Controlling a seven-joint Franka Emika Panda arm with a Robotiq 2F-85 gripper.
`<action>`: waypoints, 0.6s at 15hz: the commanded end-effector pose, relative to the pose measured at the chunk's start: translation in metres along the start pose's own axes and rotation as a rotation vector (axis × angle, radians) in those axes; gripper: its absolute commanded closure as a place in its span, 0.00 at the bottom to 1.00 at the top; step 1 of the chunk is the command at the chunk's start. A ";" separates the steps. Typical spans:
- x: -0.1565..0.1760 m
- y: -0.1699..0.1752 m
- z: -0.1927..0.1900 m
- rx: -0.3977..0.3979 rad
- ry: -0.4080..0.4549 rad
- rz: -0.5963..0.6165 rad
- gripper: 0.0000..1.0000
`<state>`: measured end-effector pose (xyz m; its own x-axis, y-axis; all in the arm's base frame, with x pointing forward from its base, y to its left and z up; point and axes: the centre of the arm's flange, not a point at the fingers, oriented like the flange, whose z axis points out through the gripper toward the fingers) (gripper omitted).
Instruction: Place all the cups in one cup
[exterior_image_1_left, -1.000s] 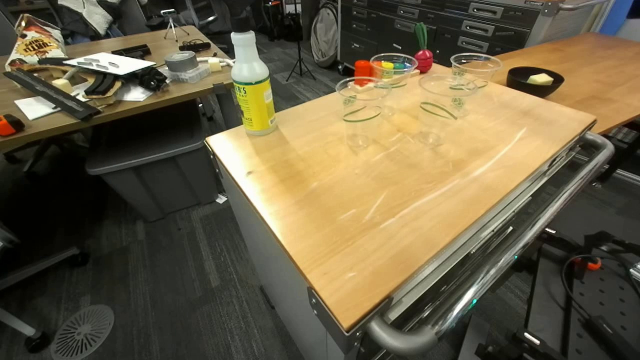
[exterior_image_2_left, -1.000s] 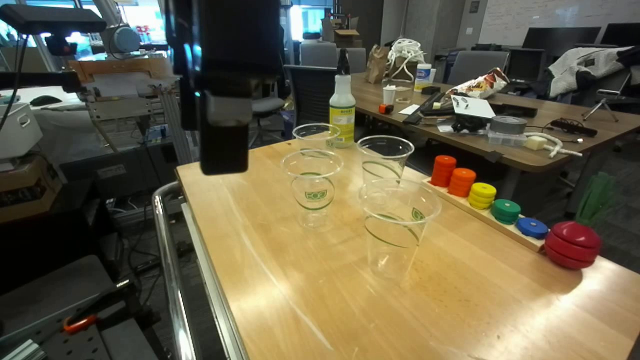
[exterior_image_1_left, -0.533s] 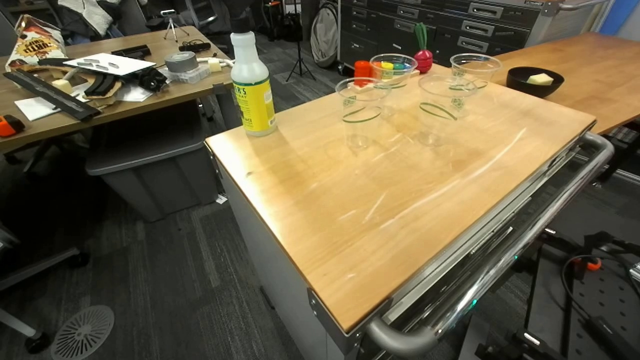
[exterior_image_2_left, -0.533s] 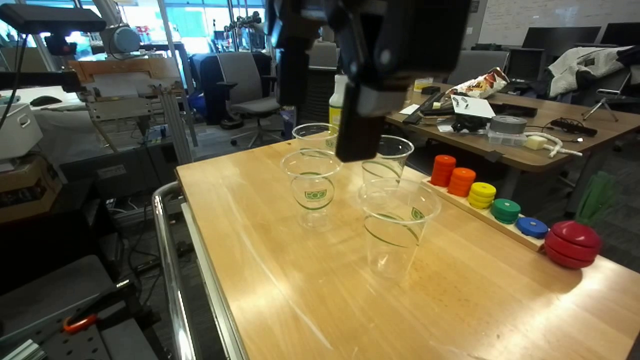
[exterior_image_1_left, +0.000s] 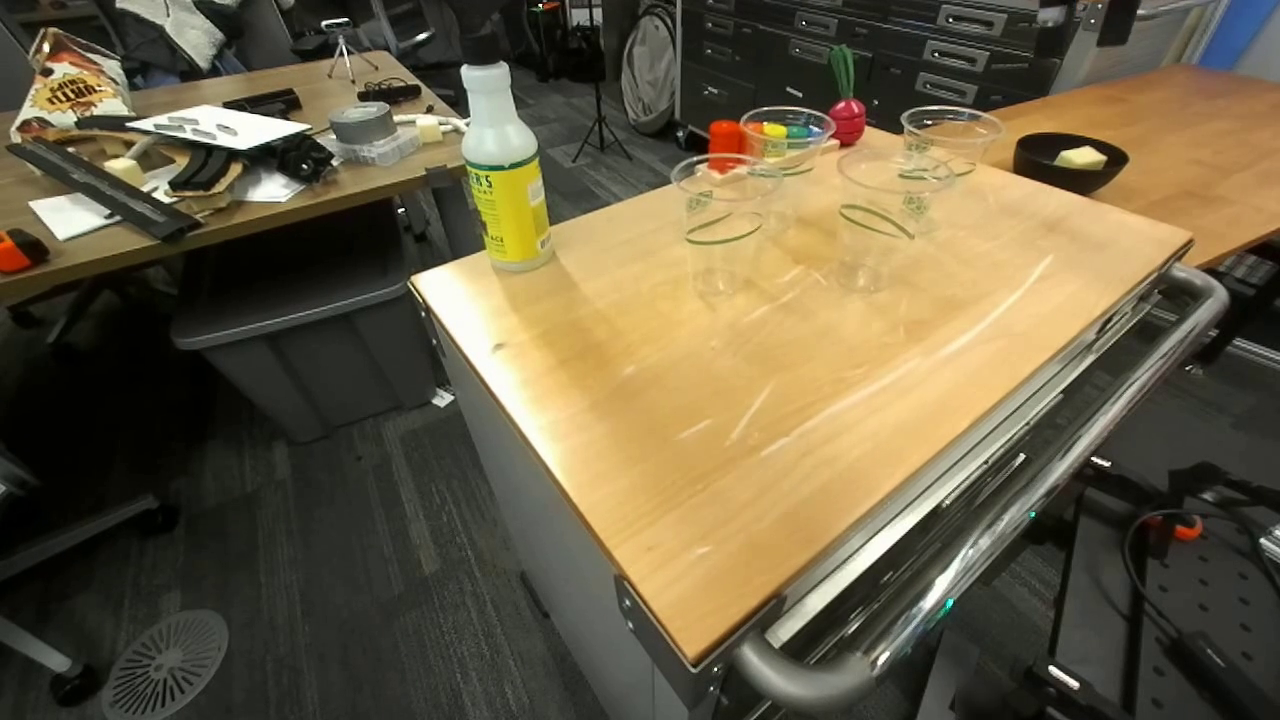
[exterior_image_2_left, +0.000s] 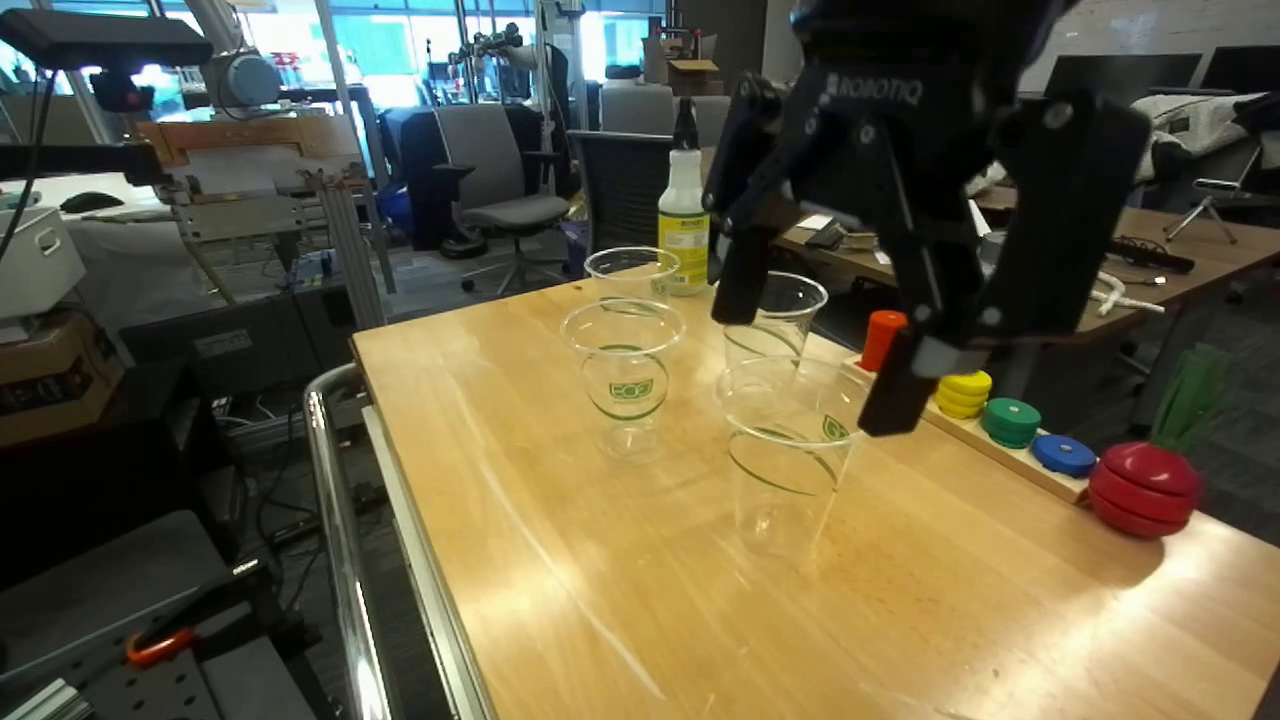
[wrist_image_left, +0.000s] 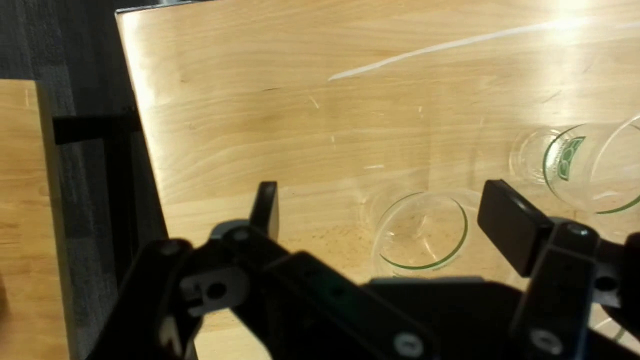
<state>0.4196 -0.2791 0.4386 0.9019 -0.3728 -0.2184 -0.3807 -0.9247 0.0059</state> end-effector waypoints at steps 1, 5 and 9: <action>0.043 0.008 0.008 -0.014 -0.041 0.031 0.00; 0.062 0.016 0.029 0.040 -0.067 0.040 0.00; 0.075 0.023 0.043 0.122 -0.074 0.070 0.00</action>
<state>0.4554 -0.3113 0.3806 0.8561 -0.4239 -0.2957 -0.4538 -0.8903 -0.0376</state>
